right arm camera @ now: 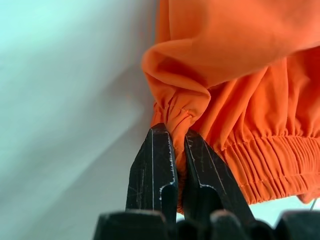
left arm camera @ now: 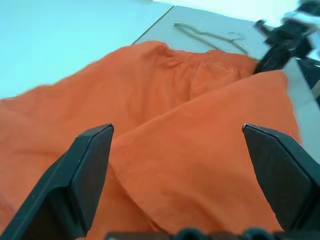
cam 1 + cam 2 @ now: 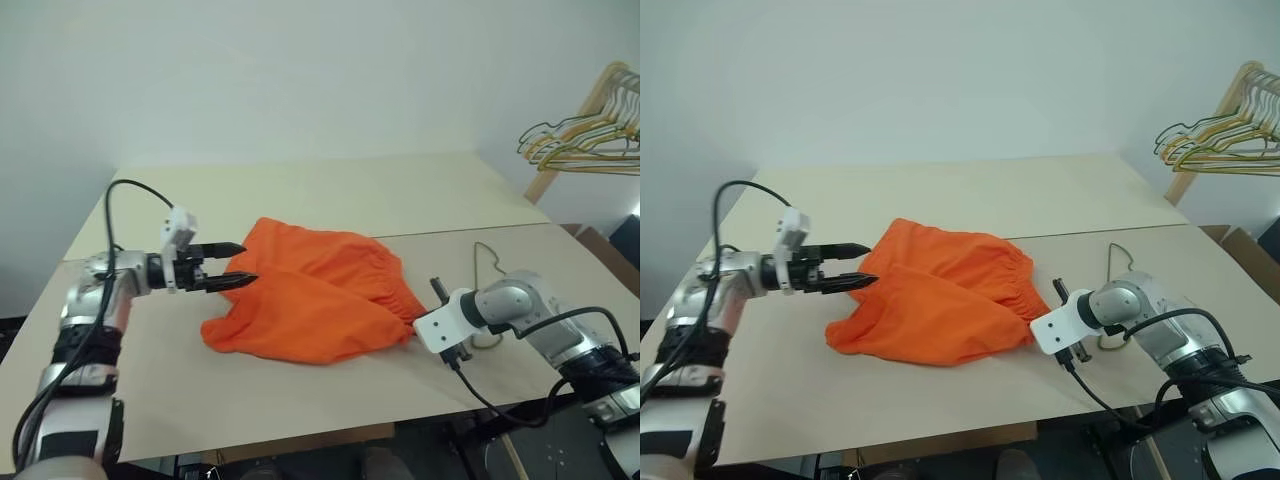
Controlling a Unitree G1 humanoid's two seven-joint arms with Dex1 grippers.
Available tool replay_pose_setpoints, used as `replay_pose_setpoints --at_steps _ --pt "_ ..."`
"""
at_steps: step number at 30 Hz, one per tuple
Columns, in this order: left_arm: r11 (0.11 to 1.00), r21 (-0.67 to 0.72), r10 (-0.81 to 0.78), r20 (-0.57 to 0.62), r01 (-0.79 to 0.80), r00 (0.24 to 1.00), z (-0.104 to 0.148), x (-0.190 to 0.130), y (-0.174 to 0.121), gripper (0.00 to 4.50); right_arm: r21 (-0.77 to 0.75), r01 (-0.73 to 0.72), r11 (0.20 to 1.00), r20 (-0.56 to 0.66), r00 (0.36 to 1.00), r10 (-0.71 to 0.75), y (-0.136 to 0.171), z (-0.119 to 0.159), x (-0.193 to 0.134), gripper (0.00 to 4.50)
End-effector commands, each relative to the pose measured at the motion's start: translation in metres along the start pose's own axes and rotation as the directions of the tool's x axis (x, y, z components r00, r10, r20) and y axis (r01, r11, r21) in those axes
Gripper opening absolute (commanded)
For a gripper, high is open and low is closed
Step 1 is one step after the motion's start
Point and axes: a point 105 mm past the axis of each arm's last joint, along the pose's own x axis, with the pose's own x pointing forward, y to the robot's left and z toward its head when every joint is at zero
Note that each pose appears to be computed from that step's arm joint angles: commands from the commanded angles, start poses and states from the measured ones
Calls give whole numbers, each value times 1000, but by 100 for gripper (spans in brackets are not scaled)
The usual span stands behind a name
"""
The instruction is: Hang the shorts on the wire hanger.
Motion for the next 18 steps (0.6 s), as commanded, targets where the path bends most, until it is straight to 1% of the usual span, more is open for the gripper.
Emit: replay_pose_setpoints --at_steps 1,3,5,7,10,13,14,15,16,18 --pt "998 -16 65 -64 -66 996 -2 17 15 448 -4 53 999 18 998 -53 -10 8 -7 0" --pt "995 -11 99 -87 -101 991 -4 25 22 448 -1 51 999 21 999 -51 -8 10 -6 0" --pt "993 -35 108 -90 -111 990 -3 30 26 448 1 48 999 23 999 -48 -7 12 -6 0" --pt "992 -77 93 -87 -100 992 -2 34 26 448 2 50 999 22 999 -50 -6 12 -6 0" --pt "993 -79 78 -134 -89 988 -9 37 26 448 2 50 999 20 999 -50 -6 12 -5 0" --pt "994 -101 35 -139 -49 990 -10 38 23 448 1 49 999 20 999 -49 -6 13 -4 0" --pt "992 -121 9 -140 -26 990 -10 37 20 418 0 49 999 20 999 -49 -5 14 -4 0" --pt "992 -124 -10 -163 -11 987 -13 35 19 410 -1 49 999 19 999 -49 -6 14 -4 0" --pt "992 -124 -21 -180 -1 983 -16 33 18 389 -2 49 999 18 999 -49 -6 14 -4 0" --pt "994 -109 -36 -217 12 975 -22 30 16 326 -2 48 999 18 999 -48 -6 14 -4 0"
